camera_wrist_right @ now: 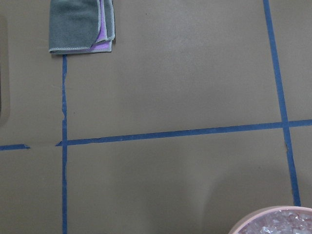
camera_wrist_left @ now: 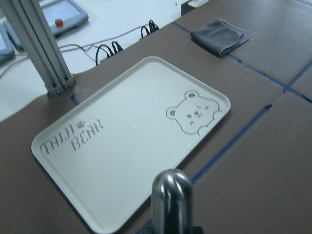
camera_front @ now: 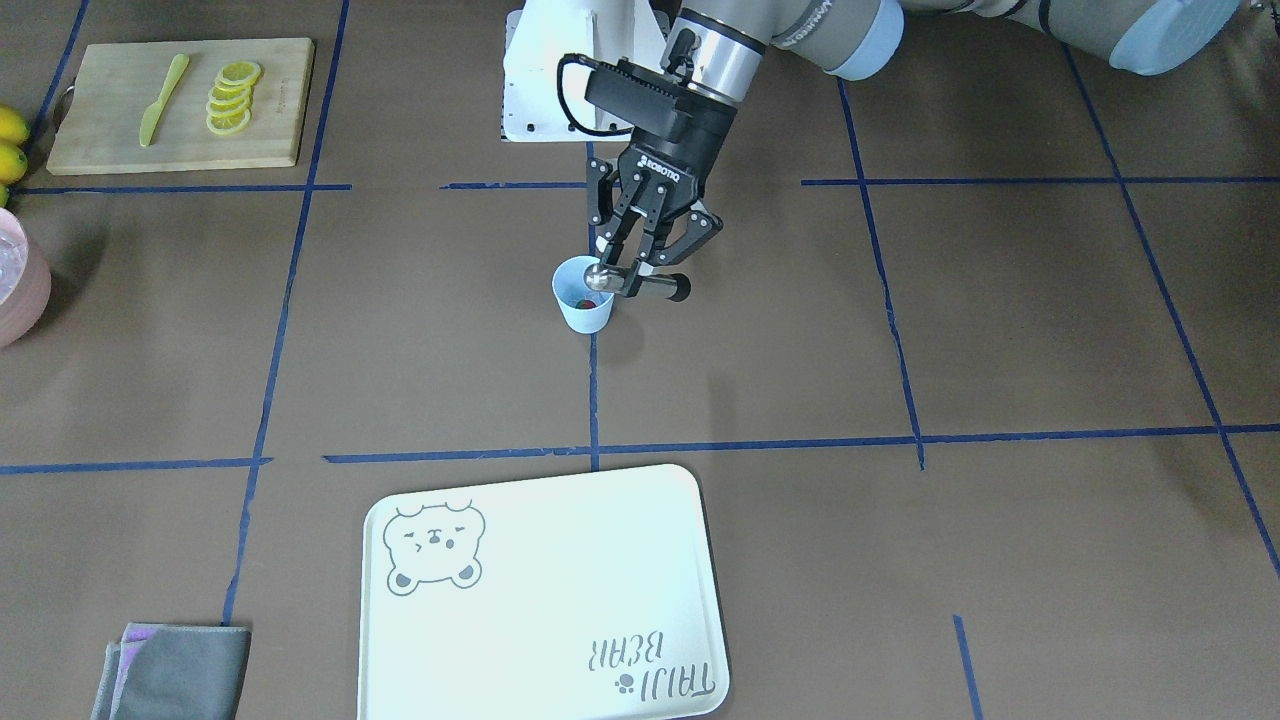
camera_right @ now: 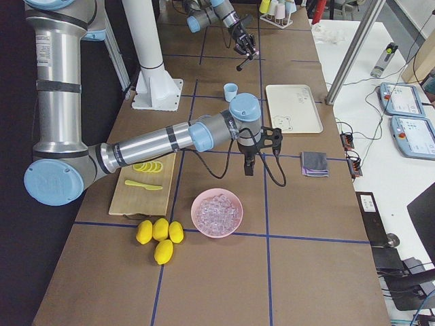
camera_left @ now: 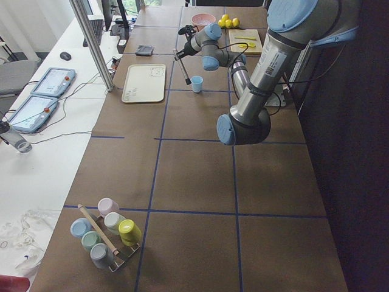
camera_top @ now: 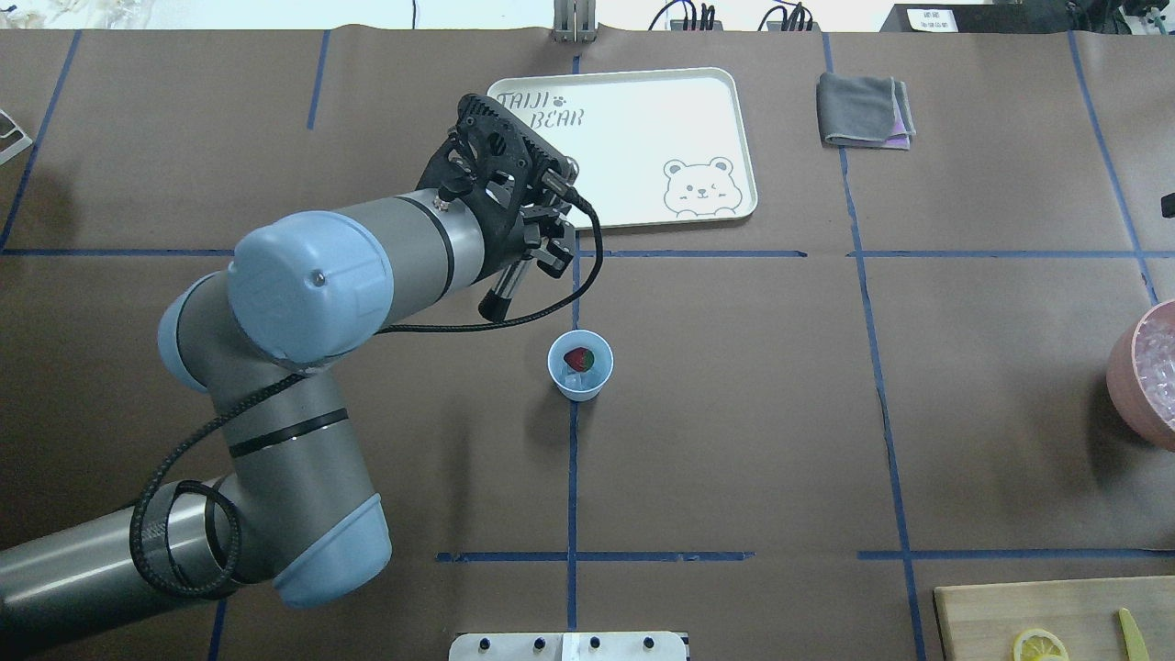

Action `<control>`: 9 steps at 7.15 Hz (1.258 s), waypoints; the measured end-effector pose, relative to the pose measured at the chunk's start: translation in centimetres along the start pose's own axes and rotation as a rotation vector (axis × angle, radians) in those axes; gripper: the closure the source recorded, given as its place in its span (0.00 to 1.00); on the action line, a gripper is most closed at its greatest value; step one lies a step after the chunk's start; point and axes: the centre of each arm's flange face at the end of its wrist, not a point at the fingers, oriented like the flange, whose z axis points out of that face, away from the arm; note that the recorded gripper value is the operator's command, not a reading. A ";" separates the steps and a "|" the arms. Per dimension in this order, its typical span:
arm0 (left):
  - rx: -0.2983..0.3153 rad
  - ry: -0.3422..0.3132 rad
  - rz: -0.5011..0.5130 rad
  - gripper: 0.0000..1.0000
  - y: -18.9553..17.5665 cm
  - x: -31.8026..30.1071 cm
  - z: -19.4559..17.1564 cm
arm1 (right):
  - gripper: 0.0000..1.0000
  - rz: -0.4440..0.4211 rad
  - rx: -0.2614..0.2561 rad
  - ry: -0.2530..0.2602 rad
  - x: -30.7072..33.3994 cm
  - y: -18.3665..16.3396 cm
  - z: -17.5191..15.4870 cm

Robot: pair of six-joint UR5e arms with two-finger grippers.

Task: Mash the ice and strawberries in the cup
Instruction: 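Carry the metal pestle over the light-blue cup with the left gripper, then press the pestle down into the cup with the left gripper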

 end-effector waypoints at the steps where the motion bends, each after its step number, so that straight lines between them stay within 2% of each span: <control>1: 0.078 0.038 -0.016 1.00 0.5 1.3 -0.2 | 0.00 -0.002 0.002 0.000 -0.1 -0.1 -0.1; 5: 0.233 0.134 -0.065 1.00 4.6 3.6 2.7 | 0.00 -0.006 0.010 -0.003 -0.7 -0.5 -0.2; 9: 0.269 0.174 -0.081 1.00 5.5 4.6 2.3 | 0.00 -0.003 0.011 -0.005 -0.8 -0.4 -0.3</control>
